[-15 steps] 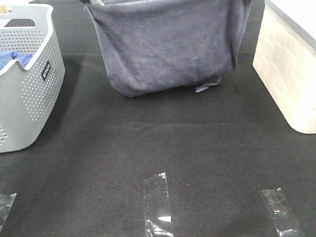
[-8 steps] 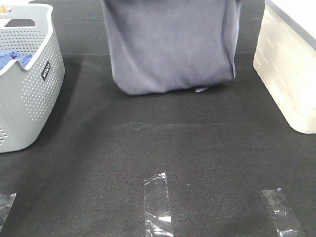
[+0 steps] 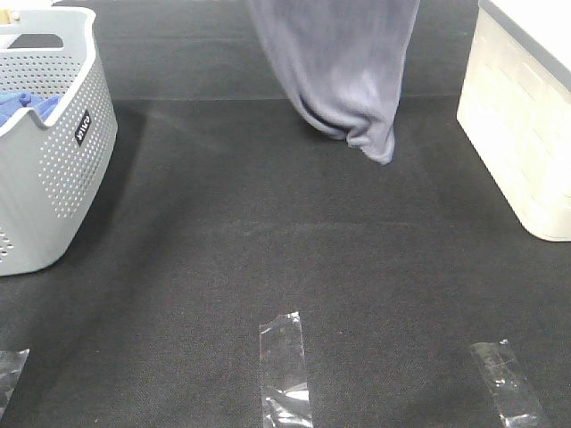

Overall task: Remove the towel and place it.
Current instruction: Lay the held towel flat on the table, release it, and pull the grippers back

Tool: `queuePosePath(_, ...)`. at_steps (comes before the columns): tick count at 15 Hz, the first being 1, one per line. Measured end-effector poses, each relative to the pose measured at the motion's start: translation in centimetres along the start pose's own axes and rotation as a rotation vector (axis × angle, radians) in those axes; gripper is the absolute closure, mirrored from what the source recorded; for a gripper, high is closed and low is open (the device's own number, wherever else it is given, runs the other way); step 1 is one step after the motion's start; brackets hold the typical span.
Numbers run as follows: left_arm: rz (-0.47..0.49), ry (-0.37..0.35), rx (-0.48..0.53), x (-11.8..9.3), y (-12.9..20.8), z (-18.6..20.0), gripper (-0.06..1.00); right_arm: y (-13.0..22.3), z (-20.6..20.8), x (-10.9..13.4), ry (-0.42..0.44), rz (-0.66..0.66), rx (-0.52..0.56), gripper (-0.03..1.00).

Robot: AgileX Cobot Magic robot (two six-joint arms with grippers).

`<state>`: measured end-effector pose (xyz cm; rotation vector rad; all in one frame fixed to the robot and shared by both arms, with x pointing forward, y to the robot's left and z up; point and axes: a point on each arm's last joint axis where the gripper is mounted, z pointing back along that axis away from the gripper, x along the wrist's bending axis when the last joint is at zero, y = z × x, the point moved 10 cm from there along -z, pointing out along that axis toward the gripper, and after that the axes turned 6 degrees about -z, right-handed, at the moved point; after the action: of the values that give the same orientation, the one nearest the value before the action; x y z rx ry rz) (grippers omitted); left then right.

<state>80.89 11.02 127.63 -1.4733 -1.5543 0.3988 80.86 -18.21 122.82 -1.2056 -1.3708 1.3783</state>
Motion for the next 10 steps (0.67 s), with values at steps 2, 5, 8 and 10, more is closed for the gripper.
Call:
queuePosePath(2, -0.011, -0.024, -0.054, 1.1, -2.5, -0.3, 0.94, -4.2, 0.9, 0.1, 0.000, -0.001, -0.093, 0.97)
queuePosePath(5, -0.022, -0.023, 0.024, 1.4, -0.7, -0.4, 0.94, -3.8, 1.3, 0.4, -0.013, -0.003, -0.022, 0.97)
queuePosePath(8, -0.005, 0.000, 0.256, 0.6, 4.4, 0.2, 0.94, -0.1, 1.4, 1.5, -0.048, -0.027, 0.168, 0.97)
queuePosePath(10, 0.060, 0.039, 0.523, -1.2, 8.9, 2.1, 0.94, 4.0, 2.4, 2.3, -0.082, -0.041, 0.382, 0.97)
